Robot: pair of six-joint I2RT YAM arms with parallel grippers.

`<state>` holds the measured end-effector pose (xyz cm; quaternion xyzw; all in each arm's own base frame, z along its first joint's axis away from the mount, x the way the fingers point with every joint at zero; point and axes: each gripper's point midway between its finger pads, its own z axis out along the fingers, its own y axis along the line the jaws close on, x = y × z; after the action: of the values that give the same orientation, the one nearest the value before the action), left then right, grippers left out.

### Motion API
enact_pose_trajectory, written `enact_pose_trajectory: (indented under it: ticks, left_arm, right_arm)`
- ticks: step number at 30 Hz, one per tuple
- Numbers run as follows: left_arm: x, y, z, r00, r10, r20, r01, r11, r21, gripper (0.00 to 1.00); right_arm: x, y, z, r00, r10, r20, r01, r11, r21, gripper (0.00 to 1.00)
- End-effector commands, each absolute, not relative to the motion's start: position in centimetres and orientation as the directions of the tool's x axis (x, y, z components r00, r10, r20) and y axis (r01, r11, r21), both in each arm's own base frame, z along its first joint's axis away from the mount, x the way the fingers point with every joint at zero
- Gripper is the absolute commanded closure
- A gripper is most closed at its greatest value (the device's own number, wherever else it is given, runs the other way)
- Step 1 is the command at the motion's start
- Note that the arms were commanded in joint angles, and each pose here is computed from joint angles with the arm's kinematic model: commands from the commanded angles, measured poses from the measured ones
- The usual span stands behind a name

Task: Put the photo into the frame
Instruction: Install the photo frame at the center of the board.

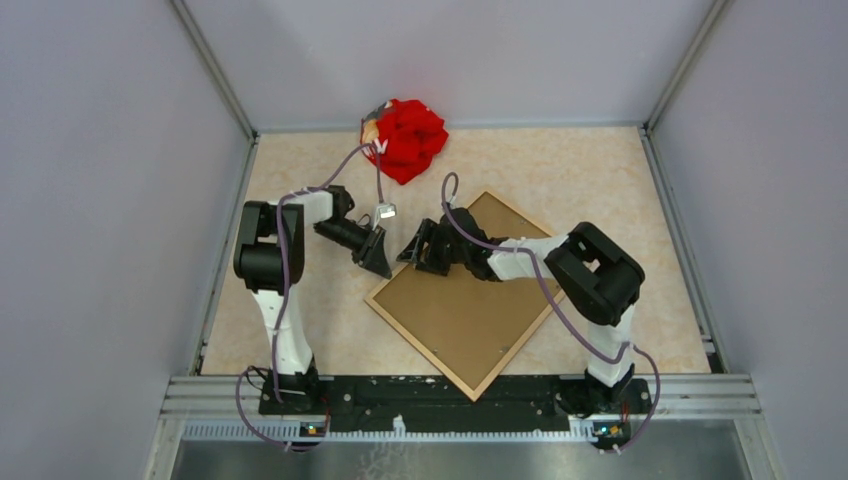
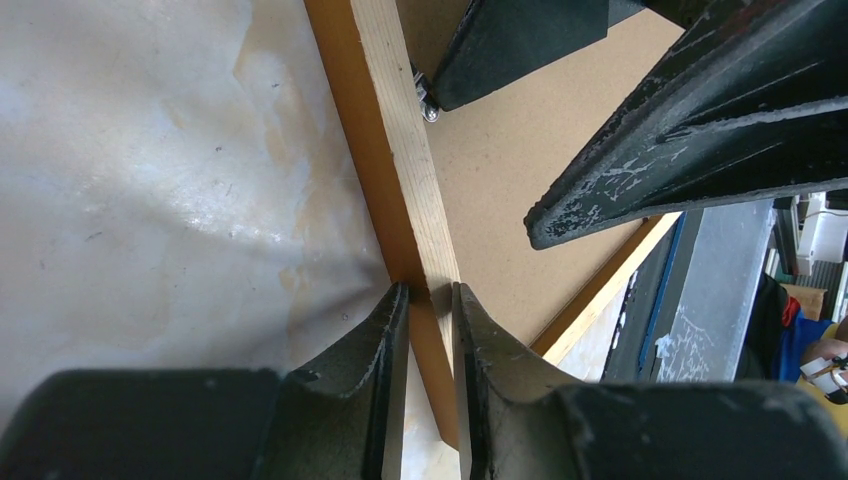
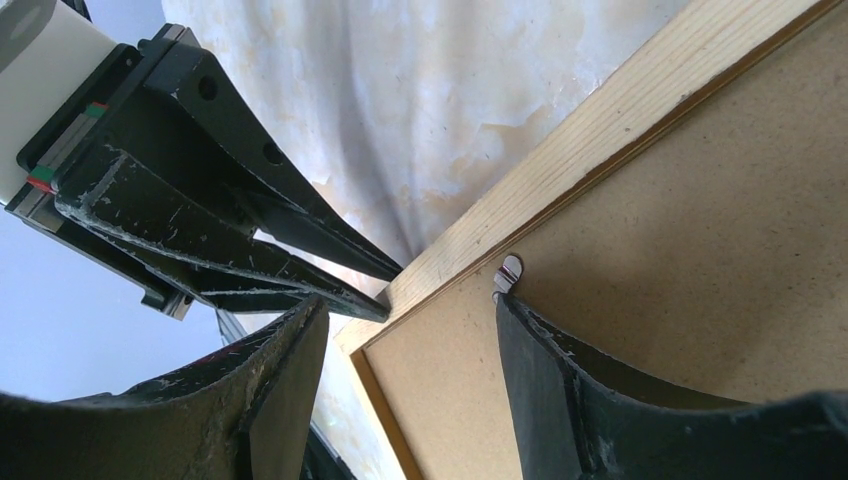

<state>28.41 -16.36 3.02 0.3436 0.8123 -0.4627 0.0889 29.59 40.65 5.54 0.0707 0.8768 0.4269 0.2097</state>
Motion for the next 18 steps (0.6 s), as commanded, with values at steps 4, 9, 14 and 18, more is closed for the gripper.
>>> enact_pose_trajectory:
  ticks: [4, 9, 14, 18]
  left_arm:
    - [28.4, -16.4, 2.9, -0.717, 0.49, -0.496, 0.676, 0.319, -0.664, 0.74]
    - [28.4, -16.4, 2.9, -0.714, 0.492, -0.499, 0.68, 0.318, -0.66, 0.74]
    - [28.5, -16.4, 3.0, -0.712, 0.494, -0.5, 0.683, 0.318, -0.658, 0.74]
    - [28.5, -16.4, 3.0, -0.707, 0.496, -0.503, 0.687, 0.316, -0.654, 0.75]
  right_arm:
    - [30.0, 41.4, 4.9, -0.898, 0.298, -0.324, -0.064, 0.64, 0.766, 0.37]
    - [30.2, 41.7, 4.8, -0.9, 0.295, -0.321, -0.066, 0.636, 0.769, 0.37]
    - [30.3, 42.0, 5.3, -0.903, 0.276, -0.328, -0.087, 0.629, 0.772, 0.37]
    - [30.2, 41.2, 6.3, -0.896, 0.266, -0.356, -0.115, 0.636, 0.763, 0.37]
